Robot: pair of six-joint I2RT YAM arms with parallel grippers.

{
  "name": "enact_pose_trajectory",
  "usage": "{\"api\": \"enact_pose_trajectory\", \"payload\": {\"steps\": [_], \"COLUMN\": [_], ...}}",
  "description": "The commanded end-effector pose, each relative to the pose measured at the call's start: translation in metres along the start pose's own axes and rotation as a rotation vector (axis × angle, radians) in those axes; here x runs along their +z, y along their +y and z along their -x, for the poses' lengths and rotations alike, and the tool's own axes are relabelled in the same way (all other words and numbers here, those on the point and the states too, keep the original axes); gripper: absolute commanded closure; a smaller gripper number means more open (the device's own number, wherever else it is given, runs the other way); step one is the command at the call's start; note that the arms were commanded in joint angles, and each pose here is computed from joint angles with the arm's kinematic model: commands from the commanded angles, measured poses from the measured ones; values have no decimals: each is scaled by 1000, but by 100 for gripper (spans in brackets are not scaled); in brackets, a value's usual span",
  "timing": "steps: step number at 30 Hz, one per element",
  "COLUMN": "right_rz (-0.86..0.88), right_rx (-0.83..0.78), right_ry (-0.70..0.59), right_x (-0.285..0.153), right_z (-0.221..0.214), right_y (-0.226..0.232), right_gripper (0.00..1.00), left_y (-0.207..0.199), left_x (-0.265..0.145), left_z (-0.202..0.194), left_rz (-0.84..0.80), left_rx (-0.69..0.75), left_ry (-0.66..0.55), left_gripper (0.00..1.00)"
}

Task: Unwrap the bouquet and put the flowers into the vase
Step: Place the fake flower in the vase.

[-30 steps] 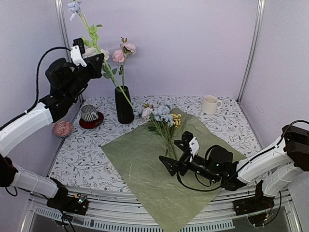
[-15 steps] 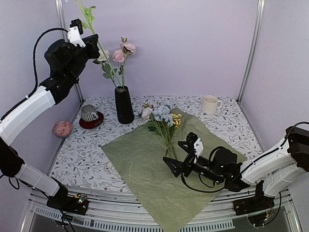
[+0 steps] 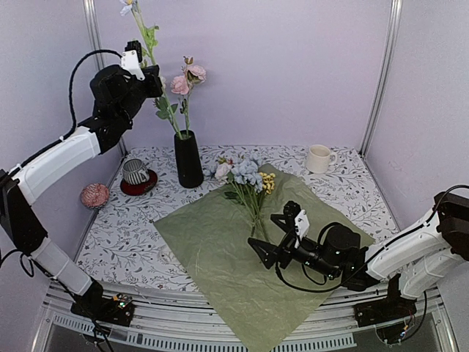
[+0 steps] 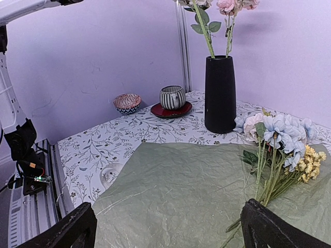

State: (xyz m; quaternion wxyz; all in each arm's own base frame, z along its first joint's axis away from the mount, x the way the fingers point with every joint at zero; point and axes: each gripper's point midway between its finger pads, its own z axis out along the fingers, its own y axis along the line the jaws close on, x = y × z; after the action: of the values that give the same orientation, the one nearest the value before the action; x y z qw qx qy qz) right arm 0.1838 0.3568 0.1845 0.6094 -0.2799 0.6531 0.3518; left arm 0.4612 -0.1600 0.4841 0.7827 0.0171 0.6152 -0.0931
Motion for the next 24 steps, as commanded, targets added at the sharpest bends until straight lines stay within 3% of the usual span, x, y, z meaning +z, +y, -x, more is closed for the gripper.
{"api": "enact_pose_trajectory", "payload": {"steps": [1,11,18,21,24], "right_rz": [-5,-2,1,2,4], "right_rx": [16,14,14,13,13], "right_ry": [-27,-23,-21,-21,-21], "right_x": [-2,-2,-2,-2,-1], "right_z": [8,7,7,7,7], "right_y": [0,0,1,1,1], "right_gripper": [1,1,1,1,1], "left_y": [4,0,5,8,2], "left_x": [9,31,30,28,26], "left_z": [-31,-143,-189,-195,-196], "left_rz": [10,20,60,75,44], "left_rx": [-3,9,8,1,-5], "left_ry": [71,353,467,485,502], "left_gripper": [100,100,92,78,52]}}
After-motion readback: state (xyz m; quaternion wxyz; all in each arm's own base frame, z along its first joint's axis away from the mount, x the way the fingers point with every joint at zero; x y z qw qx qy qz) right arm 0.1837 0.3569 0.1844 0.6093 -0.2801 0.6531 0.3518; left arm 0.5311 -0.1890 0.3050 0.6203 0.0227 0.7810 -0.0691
